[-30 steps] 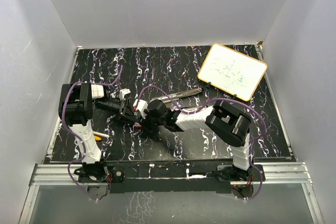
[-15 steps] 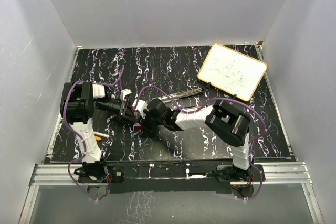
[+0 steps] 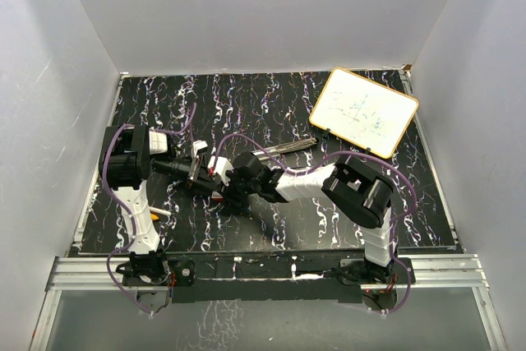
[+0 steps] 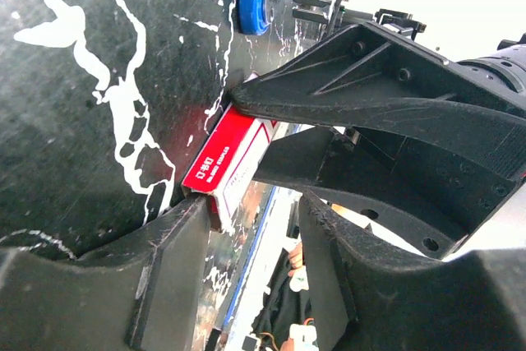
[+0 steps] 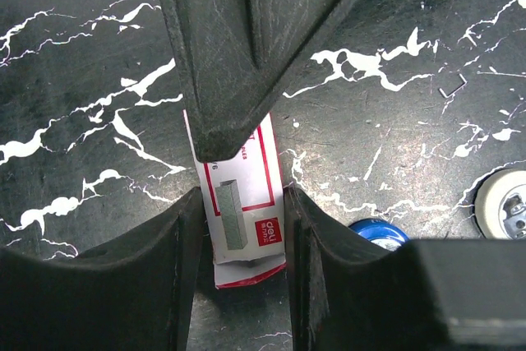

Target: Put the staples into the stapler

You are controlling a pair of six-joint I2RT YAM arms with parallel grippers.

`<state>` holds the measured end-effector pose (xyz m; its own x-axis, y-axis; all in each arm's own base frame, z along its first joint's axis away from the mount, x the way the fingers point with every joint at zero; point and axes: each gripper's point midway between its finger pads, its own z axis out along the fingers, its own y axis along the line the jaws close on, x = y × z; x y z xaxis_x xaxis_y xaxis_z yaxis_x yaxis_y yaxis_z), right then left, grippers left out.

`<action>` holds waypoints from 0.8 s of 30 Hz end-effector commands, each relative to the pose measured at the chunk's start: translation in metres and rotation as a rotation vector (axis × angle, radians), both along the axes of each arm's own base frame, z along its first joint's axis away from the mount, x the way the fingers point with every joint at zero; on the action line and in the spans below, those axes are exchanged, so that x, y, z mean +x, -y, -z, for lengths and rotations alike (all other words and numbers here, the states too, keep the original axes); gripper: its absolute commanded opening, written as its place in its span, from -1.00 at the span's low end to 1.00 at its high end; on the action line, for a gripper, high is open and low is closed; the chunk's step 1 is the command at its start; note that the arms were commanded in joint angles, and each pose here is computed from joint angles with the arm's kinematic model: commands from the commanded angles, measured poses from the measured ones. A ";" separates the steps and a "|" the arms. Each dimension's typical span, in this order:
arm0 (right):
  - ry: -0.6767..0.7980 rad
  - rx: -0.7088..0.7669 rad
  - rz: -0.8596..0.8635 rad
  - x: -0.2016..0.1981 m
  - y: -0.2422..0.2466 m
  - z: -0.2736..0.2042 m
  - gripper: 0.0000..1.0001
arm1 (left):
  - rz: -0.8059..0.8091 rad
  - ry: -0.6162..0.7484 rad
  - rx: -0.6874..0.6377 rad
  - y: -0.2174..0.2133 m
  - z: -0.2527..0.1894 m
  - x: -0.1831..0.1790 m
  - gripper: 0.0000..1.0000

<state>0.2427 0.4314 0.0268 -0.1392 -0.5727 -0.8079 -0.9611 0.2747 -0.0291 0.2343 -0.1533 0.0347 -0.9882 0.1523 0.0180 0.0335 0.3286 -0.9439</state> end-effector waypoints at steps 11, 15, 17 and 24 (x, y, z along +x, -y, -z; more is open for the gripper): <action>-0.012 -0.040 -0.114 -0.013 0.000 0.022 -0.20 | 0.074 0.032 -0.123 0.037 -0.021 -0.013 0.03; -0.015 -0.041 -0.093 -0.005 0.011 0.021 -0.19 | 0.092 0.063 -0.075 0.033 -0.019 -0.014 0.13; -0.015 -0.044 -0.086 -0.003 0.018 0.021 -0.21 | 0.079 0.087 -0.044 0.028 -0.020 -0.010 0.22; -0.004 -0.059 -0.096 -0.006 0.042 0.019 -0.29 | 0.041 0.152 0.019 0.009 -0.028 0.007 0.45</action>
<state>0.2465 0.4186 0.0269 -0.0848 -0.5580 -0.8255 -0.9803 0.1951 -0.0311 0.2311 -0.1670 0.0483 -0.9802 0.1949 -0.0347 0.0987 0.3295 -0.9390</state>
